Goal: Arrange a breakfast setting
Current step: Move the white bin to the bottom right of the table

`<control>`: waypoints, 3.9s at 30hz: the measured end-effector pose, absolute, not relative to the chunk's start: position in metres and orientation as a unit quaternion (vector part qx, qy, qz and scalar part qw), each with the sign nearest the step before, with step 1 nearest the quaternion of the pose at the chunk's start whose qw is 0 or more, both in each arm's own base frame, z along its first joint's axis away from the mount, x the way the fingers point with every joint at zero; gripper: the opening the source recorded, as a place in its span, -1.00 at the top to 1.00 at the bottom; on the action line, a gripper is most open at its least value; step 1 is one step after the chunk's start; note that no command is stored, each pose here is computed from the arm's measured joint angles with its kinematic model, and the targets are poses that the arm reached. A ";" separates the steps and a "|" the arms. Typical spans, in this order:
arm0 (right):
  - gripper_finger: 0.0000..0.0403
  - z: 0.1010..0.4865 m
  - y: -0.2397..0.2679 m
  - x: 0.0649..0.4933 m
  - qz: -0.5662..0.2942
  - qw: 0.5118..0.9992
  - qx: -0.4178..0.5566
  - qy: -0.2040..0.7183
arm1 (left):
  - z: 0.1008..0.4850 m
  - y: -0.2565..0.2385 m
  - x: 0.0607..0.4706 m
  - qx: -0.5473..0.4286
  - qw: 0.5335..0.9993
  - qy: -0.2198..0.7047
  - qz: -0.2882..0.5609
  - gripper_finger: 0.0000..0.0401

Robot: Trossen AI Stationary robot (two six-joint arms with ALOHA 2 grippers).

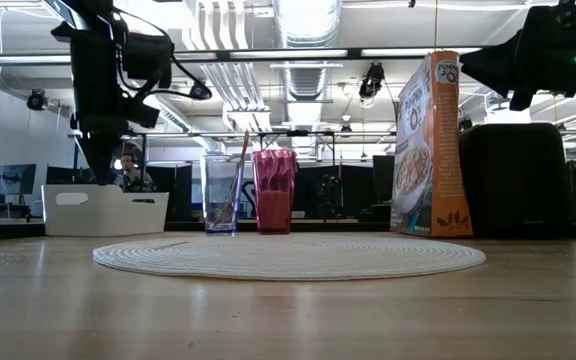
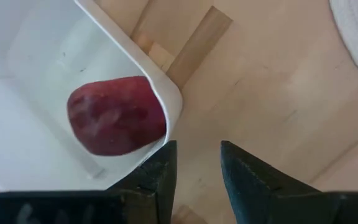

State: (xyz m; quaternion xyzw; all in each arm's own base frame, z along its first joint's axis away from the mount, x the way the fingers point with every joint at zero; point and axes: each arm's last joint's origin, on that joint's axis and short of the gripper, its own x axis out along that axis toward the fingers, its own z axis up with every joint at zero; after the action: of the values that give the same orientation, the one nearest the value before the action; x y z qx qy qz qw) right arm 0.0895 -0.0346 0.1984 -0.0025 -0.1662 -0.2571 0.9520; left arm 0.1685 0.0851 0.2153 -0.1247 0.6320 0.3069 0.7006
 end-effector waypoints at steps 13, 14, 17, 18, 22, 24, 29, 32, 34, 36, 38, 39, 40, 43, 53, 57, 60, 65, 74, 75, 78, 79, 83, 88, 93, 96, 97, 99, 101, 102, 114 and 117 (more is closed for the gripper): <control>0.37 0.198 -0.035 0.090 -0.257 0.952 -0.003 -0.166 | 0.188 0.091 0.177 -0.110 0.669 0.671 0.298 0.47; 0.37 0.199 -0.035 0.090 -0.257 0.952 -0.002 -0.166 | 0.189 0.091 0.177 -0.111 0.670 0.671 0.298 0.47; 0.37 0.199 -0.035 0.089 -0.257 0.952 -0.003 -0.166 | 0.192 0.091 0.179 -0.114 0.678 0.665 0.294 0.47; 0.37 0.198 -0.035 0.090 -0.257 0.952 -0.002 -0.166 | 0.195 0.091 0.179 -0.113 0.681 0.663 0.291 0.47; 0.37 0.198 -0.035 0.090 -0.257 0.952 -0.003 -0.166 | 0.206 0.091 0.179 -0.110 0.692 0.652 0.290 0.47; 0.37 0.199 -0.035 0.089 -0.257 0.952 -0.002 -0.166 | 0.211 0.091 0.179 -0.106 0.699 0.646 0.288 0.47; 0.37 0.198 -0.035 0.090 -0.257 0.952 -0.002 -0.166 | 0.222 0.092 0.180 -0.095 0.715 0.632 0.284 0.47; 0.37 0.198 -0.035 0.090 -0.257 0.952 -0.003 -0.166 | 0.227 0.092 0.181 -0.084 0.721 0.625 0.286 0.47; 0.37 0.199 -0.035 0.090 -0.257 0.952 -0.003 -0.166 | 0.228 0.094 0.179 -0.062 0.714 0.629 0.300 0.47; 0.37 0.199 -0.035 0.090 -0.257 0.952 -0.003 -0.166 | 0.227 0.096 0.177 -0.046 0.703 0.633 0.321 0.47; 0.37 0.198 -0.035 0.090 -0.257 0.952 -0.002 -0.166 | 0.223 0.097 0.173 -0.049 0.687 0.648 0.325 0.47; 0.37 0.198 -0.035 0.090 -0.257 0.952 -0.002 -0.166 | 0.221 0.098 0.172 -0.052 0.680 0.654 0.326 0.47; 0.37 0.199 -0.035 0.090 -0.257 0.952 -0.002 -0.166 | 0.218 0.099 0.171 -0.054 0.677 0.657 0.327 0.47; 0.37 0.199 -0.035 0.090 -0.257 0.952 -0.002 -0.166 | 0.213 0.103 0.170 -0.061 0.668 0.665 0.330 0.47; 0.37 0.198 -0.035 0.090 -0.257 0.952 -0.002 -0.166 | 0.203 0.107 0.173 -0.087 0.658 0.681 0.310 0.47; 0.37 0.199 -0.035 0.090 -0.257 0.952 -0.002 -0.166 | 0.197 0.107 0.176 -0.106 0.655 0.690 0.290 0.50; 0.37 0.199 -0.035 0.090 -0.257 0.952 -0.002 -0.166 | 0.191 0.109 0.179 -0.110 0.646 0.700 0.284 0.57; 0.37 0.198 -0.035 0.090 -0.257 0.952 -0.003 -0.166 | 0.182 0.111 0.182 -0.111 0.632 0.715 0.279 0.75; 0.37 0.198 -0.035 0.090 -0.257 0.952 -0.002 -0.166 | 0.184 0.110 0.182 -0.116 0.636 0.710 0.281 0.98; 0.37 0.199 -0.035 0.090 -0.257 0.952 -0.002 -0.166 | 0.186 0.110 0.181 -0.117 0.638 0.707 0.282 0.98; 0.37 0.198 -0.035 0.090 -0.257 0.952 -0.003 -0.166 | 0.191 0.108 0.178 -0.125 0.644 0.699 0.286 0.99; 0.37 0.199 -0.035 0.090 -0.257 0.952 -0.002 -0.166 | 0.193 0.107 0.177 -0.127 0.646 0.697 0.286 0.99; 0.37 0.199 -0.035 0.089 -0.257 0.952 -0.003 -0.166 | 0.202 0.101 0.170 -0.145 0.655 0.689 0.274 0.99; 0.37 0.198 -0.035 0.090 -0.257 0.952 -0.003 -0.166 | 0.215 0.089 0.165 -0.176 0.678 0.669 0.248 1.00; 0.37 0.199 -0.035 0.090 -0.257 0.952 -0.003 -0.166 | 0.224 0.073 0.165 -0.190 0.701 0.643 0.243 1.00; 0.37 0.199 -0.035 0.090 -0.257 0.952 -0.003 -0.166 | 0.227 0.060 0.169 -0.182 0.716 0.634 0.229 1.00; 0.37 0.198 -0.035 0.090 -0.257 0.952 -0.002 -0.166 | 0.228 0.055 0.172 -0.177 0.722 0.632 0.221 1.00; 0.37 0.198 -0.035 0.090 -0.257 0.952 -0.002 -0.166 | 0.231 0.045 0.178 -0.166 0.737 0.622 0.205 1.00; 0.37 0.198 -0.035 0.090 -0.257 0.952 -0.003 -0.166 | 0.234 0.035 0.184 -0.155 0.751 0.613 0.188 1.00; 0.37 0.198 -0.035 0.090 -0.257 0.952 -0.003 -0.166 | 0.235 0.030 0.188 -0.150 0.757 0.611 0.180 1.00; 0.37 0.199 -0.035 0.090 -0.257 0.952 -0.003 -0.166 | 0.259 -0.026 0.230 -0.071 0.801 0.590 0.067 1.00; 0.37 0.198 -0.035 0.090 -0.257 0.952 -0.003 -0.166 | 0.260 -0.038 0.240 -0.033 0.804 0.593 0.033 1.00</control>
State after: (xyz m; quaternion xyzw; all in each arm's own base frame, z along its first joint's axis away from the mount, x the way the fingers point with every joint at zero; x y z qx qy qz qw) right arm 0.0895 -0.0346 0.1985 -0.0025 -0.1661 -0.2571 0.9520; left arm 0.2402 -0.0376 0.2605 -0.0327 0.5930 0.0328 0.8039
